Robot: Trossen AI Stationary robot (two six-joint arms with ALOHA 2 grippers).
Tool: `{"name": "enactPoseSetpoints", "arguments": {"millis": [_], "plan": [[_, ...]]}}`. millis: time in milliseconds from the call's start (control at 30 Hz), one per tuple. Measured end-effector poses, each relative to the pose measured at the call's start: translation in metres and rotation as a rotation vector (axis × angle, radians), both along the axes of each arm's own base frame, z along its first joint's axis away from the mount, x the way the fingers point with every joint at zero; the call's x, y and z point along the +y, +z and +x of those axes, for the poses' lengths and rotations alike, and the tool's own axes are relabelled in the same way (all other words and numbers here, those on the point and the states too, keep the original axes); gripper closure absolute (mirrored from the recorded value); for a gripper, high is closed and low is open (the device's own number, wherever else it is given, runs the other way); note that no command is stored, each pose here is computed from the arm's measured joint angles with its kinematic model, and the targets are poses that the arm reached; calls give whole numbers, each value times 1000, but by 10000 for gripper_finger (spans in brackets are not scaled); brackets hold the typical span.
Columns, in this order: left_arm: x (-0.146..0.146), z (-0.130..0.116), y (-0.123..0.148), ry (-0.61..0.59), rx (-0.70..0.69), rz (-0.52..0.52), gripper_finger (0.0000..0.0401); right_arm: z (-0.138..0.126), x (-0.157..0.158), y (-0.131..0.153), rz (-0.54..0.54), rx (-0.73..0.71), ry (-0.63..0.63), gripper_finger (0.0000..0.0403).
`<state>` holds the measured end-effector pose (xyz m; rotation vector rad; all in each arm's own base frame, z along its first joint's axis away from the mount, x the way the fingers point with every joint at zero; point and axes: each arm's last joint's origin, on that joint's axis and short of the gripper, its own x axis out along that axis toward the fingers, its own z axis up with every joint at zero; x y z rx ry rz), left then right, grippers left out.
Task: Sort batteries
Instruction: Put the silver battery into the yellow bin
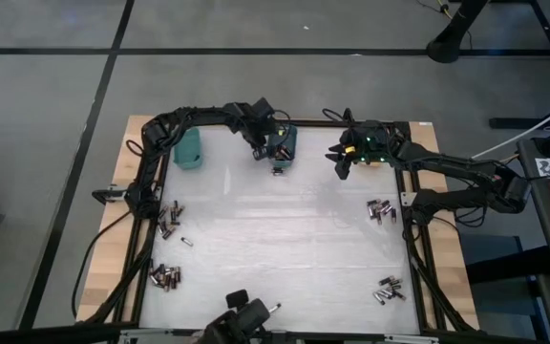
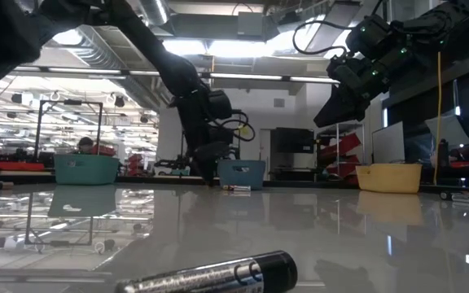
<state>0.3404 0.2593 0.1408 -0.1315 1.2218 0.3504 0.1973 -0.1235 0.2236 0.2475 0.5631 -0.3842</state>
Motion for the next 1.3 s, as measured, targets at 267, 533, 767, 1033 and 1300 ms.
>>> {"name": "enactPoseSetpoints", "arguments": {"millis": [267, 533, 767, 1033, 1300], "plan": [[-17, 4, -4, -51, 26, -44, 401, 0, 0, 0, 0, 0, 0, 267], [-62, 14, 15, -177, 61, -102, 401, 0, 0, 0, 0, 0, 0, 267], [-106, 18, 45, -220, 72, -98, 401, 3, 1, -3, 22, -1, 70, 267], [-179, -18, 53, -221, -46, -167, 401, 20, 18, -18, 96, 16, 304, 267], [-239, -43, 56, -245, -245, -174, 401, 61, 82, -39, 94, -63, 691, 267]]}}
